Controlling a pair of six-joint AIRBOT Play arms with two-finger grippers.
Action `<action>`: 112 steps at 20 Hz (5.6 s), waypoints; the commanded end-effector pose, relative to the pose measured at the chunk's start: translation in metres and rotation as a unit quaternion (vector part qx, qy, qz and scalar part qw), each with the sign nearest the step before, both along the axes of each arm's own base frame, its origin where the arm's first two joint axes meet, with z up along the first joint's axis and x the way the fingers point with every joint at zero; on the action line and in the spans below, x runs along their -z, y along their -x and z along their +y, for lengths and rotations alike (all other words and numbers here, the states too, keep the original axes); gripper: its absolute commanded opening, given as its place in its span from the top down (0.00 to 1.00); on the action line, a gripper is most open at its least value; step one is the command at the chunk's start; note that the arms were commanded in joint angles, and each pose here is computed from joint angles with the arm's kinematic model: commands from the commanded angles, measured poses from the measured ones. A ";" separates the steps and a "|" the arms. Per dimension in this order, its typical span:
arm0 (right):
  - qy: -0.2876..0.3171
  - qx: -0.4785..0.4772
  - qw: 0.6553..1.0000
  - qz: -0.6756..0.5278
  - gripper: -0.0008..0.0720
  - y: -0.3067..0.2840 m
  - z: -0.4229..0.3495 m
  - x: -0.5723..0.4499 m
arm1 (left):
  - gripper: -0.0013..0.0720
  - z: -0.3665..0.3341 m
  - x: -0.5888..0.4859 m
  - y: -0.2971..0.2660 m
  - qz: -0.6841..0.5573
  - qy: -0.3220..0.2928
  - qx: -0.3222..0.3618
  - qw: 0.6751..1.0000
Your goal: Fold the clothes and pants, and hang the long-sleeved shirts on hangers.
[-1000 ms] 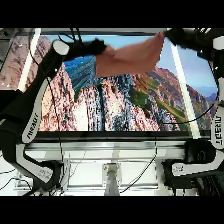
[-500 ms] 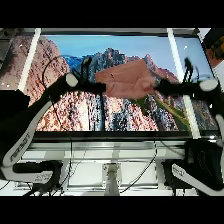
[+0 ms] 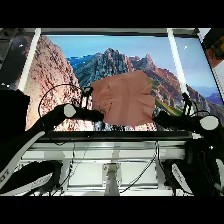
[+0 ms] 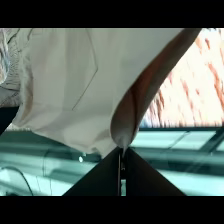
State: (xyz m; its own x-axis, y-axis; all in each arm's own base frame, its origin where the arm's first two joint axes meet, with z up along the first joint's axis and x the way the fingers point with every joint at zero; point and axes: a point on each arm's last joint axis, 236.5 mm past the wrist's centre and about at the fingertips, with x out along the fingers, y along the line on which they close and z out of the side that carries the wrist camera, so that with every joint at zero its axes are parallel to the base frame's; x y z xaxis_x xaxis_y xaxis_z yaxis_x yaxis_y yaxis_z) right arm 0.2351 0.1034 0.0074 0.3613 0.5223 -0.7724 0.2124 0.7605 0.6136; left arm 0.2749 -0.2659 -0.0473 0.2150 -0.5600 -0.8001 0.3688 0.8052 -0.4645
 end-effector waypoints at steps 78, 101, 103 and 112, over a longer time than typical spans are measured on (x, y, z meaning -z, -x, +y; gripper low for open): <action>0.095 0.173 0.956 0.218 0.98 -0.115 -0.363 0.026 | 0.13 0.060 -0.114 -0.156 -0.163 0.044 -0.167 0.971; 0.035 0.388 0.907 -0.161 0.29 -0.129 -0.447 -0.225 | 0.13 0.060 -0.114 -0.156 -0.163 0.044 -0.167 0.971; 0.006 0.341 0.920 -0.192 0.30 -0.155 -0.407 -0.244 | 0.13 0.060 -0.114 -0.156 -0.163 0.044 -0.167 0.971; 0.102 0.176 0.970 -0.129 0.30 -0.237 -0.270 -0.196 | 0.13 0.060 -0.114 -0.156 -0.163 0.044 -0.167 0.971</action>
State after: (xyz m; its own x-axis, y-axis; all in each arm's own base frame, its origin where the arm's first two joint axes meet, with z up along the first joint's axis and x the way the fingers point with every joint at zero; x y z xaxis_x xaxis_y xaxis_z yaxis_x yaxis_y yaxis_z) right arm 0.4575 -0.1932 0.2257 0.7505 0.2241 -0.6217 0.3256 0.6932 0.6430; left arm 0.4309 -0.2059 0.0667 0.6296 -0.4792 -0.6115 0.2330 0.8673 -0.4399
